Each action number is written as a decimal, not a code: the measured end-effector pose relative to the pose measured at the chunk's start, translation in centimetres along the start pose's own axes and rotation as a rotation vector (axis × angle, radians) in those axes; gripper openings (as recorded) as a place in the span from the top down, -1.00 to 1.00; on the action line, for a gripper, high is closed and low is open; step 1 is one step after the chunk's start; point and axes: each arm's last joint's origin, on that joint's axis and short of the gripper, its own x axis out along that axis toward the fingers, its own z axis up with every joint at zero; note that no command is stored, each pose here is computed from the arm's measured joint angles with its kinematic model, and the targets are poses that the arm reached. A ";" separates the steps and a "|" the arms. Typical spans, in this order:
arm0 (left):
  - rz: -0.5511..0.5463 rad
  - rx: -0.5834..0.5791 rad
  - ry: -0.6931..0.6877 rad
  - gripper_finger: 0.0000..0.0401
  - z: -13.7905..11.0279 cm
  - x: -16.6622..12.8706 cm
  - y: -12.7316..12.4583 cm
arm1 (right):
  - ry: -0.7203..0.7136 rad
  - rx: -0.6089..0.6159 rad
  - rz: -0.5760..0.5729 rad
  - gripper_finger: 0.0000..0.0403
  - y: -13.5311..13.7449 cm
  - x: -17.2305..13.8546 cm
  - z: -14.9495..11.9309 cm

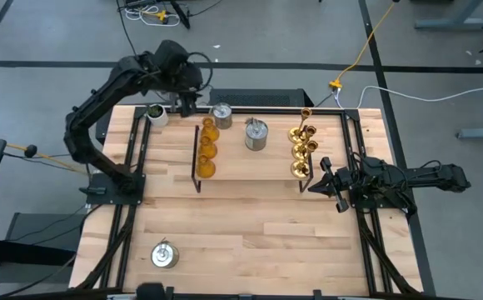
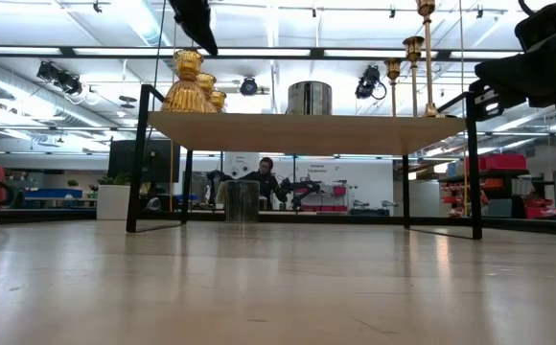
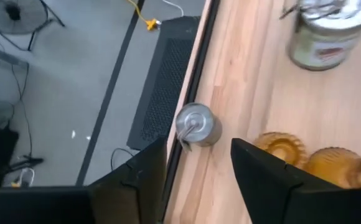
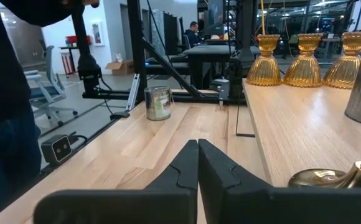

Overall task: Pick & Place candle stick holders
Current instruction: Put the top scented candle on the shelf

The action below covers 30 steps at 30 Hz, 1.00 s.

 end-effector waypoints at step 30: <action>0.037 -0.101 0.114 -0.21 -5.7 9.8 11.0 | 0.000 0.000 0.000 0.93 0.0 0.0 0.0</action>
